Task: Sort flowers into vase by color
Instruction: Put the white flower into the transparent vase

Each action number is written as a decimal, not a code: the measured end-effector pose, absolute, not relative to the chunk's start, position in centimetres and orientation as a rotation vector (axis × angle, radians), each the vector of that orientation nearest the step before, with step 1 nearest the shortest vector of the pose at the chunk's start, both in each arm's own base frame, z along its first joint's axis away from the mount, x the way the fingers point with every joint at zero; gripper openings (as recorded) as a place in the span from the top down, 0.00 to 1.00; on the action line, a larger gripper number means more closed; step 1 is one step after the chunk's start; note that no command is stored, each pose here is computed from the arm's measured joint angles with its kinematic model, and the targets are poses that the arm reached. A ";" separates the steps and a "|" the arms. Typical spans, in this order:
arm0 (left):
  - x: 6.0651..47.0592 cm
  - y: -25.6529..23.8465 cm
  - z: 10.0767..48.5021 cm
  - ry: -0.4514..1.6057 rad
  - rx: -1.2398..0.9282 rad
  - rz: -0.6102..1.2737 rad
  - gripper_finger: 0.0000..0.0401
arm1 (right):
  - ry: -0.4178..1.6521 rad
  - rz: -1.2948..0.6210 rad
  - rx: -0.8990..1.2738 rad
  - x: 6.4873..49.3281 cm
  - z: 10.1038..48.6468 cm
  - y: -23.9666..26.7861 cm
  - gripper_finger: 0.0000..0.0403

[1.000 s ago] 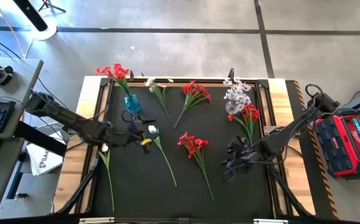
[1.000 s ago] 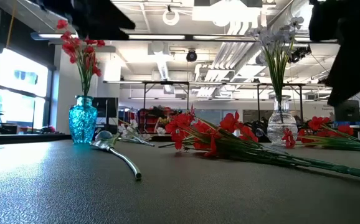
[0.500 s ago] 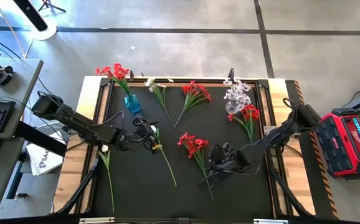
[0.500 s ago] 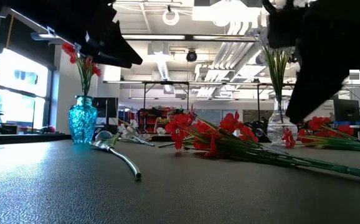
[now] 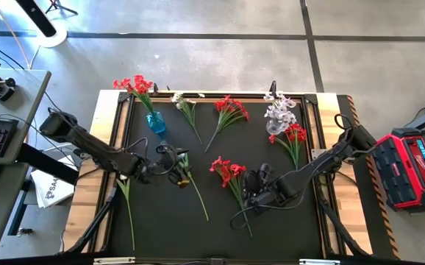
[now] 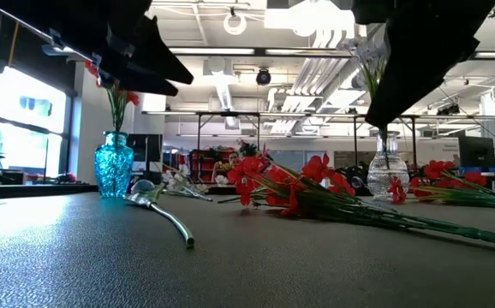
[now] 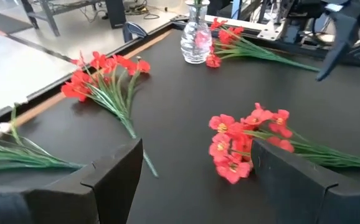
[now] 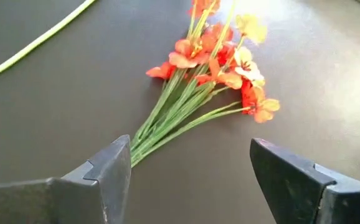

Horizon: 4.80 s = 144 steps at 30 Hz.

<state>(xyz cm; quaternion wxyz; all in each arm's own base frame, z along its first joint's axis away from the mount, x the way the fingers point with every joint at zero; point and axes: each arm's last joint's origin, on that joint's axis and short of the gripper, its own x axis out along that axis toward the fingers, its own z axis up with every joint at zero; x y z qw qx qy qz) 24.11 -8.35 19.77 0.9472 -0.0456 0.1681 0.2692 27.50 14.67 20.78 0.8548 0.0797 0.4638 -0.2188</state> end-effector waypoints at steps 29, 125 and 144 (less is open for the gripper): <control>30.4 -13.0 13.4 0.673 -0.549 0.848 0.31 | 0.887 -0.329 0.035 29.5 18.9 16.7 0.32; 35.1 -10.5 21.7 -0.332 -0.030 -0.222 1.00 | 0.041 -0.133 -0.137 27.6 25.0 16.1 0.83; 34.7 -9.9 21.1 0.016 -0.024 -0.068 0.68 | 0.185 -0.307 -0.138 26.3 23.0 16.7 1.00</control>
